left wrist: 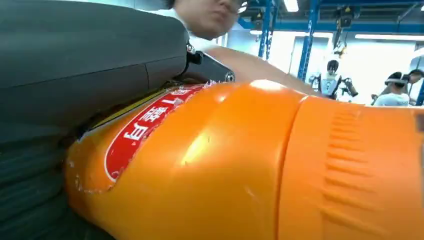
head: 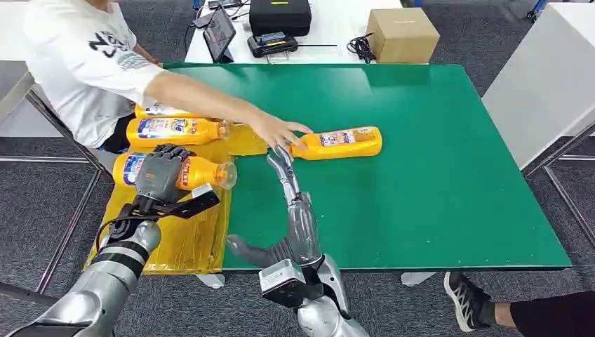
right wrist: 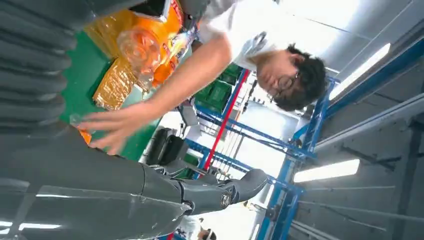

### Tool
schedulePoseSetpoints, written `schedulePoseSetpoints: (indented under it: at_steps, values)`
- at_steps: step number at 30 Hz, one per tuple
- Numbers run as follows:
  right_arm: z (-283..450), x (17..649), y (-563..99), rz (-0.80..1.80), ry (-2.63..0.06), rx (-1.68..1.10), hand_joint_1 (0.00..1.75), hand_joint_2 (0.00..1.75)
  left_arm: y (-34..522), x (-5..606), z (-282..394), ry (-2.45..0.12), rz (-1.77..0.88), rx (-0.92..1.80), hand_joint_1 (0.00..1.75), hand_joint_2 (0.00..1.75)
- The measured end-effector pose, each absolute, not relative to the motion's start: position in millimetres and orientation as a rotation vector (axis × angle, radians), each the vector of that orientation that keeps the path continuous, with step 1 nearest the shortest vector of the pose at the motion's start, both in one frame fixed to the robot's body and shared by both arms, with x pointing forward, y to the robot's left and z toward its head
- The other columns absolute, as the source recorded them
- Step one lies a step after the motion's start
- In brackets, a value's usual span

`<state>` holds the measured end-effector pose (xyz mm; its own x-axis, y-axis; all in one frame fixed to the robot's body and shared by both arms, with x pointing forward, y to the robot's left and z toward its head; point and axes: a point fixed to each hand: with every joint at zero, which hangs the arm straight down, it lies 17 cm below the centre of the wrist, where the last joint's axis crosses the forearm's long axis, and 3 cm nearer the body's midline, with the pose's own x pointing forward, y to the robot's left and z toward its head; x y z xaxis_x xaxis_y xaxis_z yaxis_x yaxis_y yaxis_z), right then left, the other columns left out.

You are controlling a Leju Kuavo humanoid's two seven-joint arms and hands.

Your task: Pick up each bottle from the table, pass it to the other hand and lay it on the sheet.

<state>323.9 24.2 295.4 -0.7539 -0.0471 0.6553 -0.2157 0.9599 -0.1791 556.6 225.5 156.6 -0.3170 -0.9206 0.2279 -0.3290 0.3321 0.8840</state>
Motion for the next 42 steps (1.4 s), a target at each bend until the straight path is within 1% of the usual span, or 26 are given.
schedulePoseSetpoints:
  at_steps: [4,7,13,24,25,26,27,28,29,31,32,33,37,39,40,42]
  values:
    - [296,324,24,0.319,-2.412,0.185,0.0,1.75,229,558,145,-1.79,-0.985,1.089,1.75,1.75]
    - [294,323,27,0.322,-2.4,0.22,0.0,1.75,229,559,117,-1.708,-1.058,0.963,1.75,1.75]
    - [294,321,31,0.331,-2.387,0.285,0.0,1.75,240,552,84,-1.632,-1.094,0.856,1.75,1.75]
    - [284,318,40,0.374,-2.356,0.345,0.0,1.75,245,549,53,-1.504,-1.202,0.672,1.75,1.75]
    - [283,318,41,0.376,-2.352,0.35,0.0,1.75,247,548,51,-1.5,-1.204,0.664,1.68,1.75]
    - [282,318,41,0.376,-2.35,0.352,0.0,1.75,248,548,50,-1.495,-1.207,0.662,1.68,1.75]
    - [281,318,42,0.377,-2.347,0.355,0.0,1.75,251,548,49,-1.484,-1.213,0.669,1.61,1.75]
    - [280,318,42,0.379,-2.344,0.358,0.0,1.75,254,547,46,-1.47,-1.222,0.679,1.71,1.75]
    - [279,318,43,0.383,-2.341,0.363,0.0,1.75,257,547,43,-1.451,-1.238,0.687,1.73,1.75]
    - [277,318,44,0.386,-2.335,0.369,0.0,1.75,261,545,38,-1.426,-1.258,0.692,1.22,1.75]
    - [276,318,45,0.389,-2.332,0.372,0.0,1.75,263,545,36,-1.413,-1.265,0.694,0.1,1.75]
    - [275,319,45,0.39,-2.327,0.377,0.0,1.75,265,543,32,-1.397,-1.278,0.694,0.05,1.75]
    - [270,319,47,0.394,-2.311,0.388,0.0,1.75,272,538,20,-1.342,-1.318,0.689,0.05,1.75]
    - [268,319,48,0.399,-2.304,0.391,0.0,1.75,272,537,18,-1.335,-1.323,0.687,0.03,1.75]
    - [267,320,48,0.4,-2.301,0.393,0.0,1.75,273,537,17,-1.329,-1.328,0.687,0.0,1.75]
    - [265,320,49,0.396,-2.292,0.402,0.0,1.75,275,537,15,-1.312,-1.343,0.698,0.0,1.75]
